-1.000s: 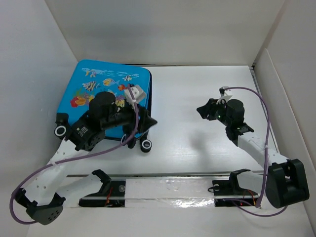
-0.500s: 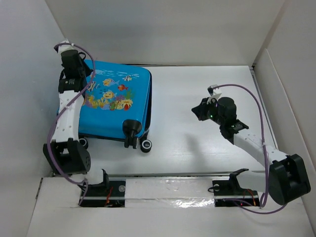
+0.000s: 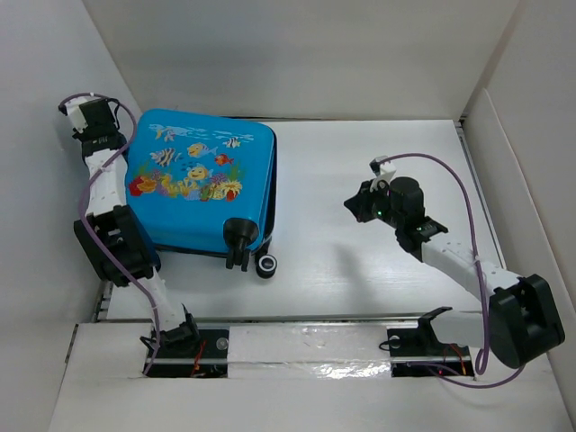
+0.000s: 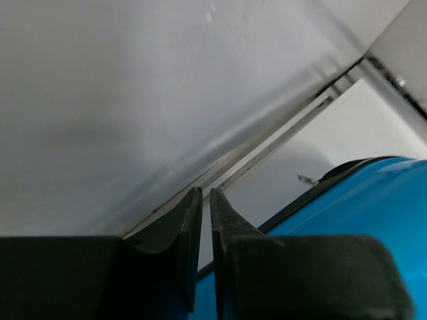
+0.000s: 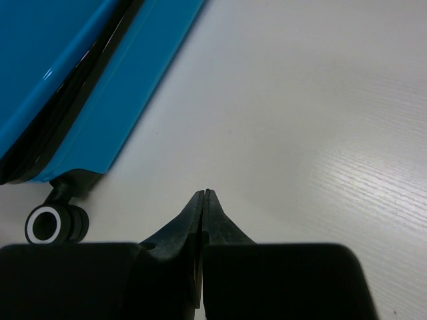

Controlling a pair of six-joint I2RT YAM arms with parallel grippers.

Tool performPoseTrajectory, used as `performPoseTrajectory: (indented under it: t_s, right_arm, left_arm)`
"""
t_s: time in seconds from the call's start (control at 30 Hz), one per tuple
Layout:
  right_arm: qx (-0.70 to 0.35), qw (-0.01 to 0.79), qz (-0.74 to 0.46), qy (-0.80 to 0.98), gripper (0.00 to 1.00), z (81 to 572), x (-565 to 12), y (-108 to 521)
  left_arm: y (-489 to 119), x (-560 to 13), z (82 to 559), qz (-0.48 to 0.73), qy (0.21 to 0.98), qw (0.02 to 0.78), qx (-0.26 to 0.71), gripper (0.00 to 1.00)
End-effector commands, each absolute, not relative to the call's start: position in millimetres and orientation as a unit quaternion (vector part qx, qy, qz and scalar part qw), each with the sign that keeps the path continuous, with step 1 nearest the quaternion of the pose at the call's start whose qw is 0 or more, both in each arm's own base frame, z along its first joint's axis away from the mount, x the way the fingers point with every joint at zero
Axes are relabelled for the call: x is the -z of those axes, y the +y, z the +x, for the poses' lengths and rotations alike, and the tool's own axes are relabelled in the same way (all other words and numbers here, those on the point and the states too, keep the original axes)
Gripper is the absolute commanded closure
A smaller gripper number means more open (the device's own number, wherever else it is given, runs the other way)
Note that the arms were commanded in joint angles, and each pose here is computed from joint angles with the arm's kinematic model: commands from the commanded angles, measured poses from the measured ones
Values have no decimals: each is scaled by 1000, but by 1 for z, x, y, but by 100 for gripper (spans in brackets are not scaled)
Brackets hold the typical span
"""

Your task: Pack the luggage

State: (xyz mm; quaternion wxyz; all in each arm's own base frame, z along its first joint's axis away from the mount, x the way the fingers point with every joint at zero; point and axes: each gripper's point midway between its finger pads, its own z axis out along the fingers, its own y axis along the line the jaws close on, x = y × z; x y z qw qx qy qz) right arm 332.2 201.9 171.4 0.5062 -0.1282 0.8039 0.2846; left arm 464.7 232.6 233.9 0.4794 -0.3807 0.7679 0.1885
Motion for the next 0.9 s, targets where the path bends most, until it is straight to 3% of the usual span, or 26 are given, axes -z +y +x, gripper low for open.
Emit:
performPoseTrajectory:
  t_s: [0.0, 0.23, 0.33, 0.43, 0.57, 0.73, 0.87]
  right_arm:
    - [-285, 538, -135, 781, 100, 341, -200, 206]
    - [-282, 548, -128, 777, 100, 340, -206, 199]
    - [-260, 562, -103, 778, 100, 345, -208, 181]
    - [-226, 570, -72, 786, 97, 349, -209, 156]
    - [-186, 582, -28, 791, 81, 356, -203, 126]
    - [-177, 567, -23, 804, 76, 363, -193, 120]
    - [-154, 561, -8, 813, 70, 366, -186, 107]
  left_arm:
    - [234, -217, 464, -366, 787, 452, -204, 93]
    - [170, -94, 450, -349, 869, 340, -82, 100]
    - [126, -77, 442, -356, 867, 347, 7, 100]
    - [83, -92, 445, -371, 833, 395, 113, 100]
    - [30, -98, 429, -379, 805, 406, 208, 100]
    - [-11, -135, 408, -354, 780, 454, 244, 100]
    - [-54, -131, 376, -323, 775, 458, 291, 100]
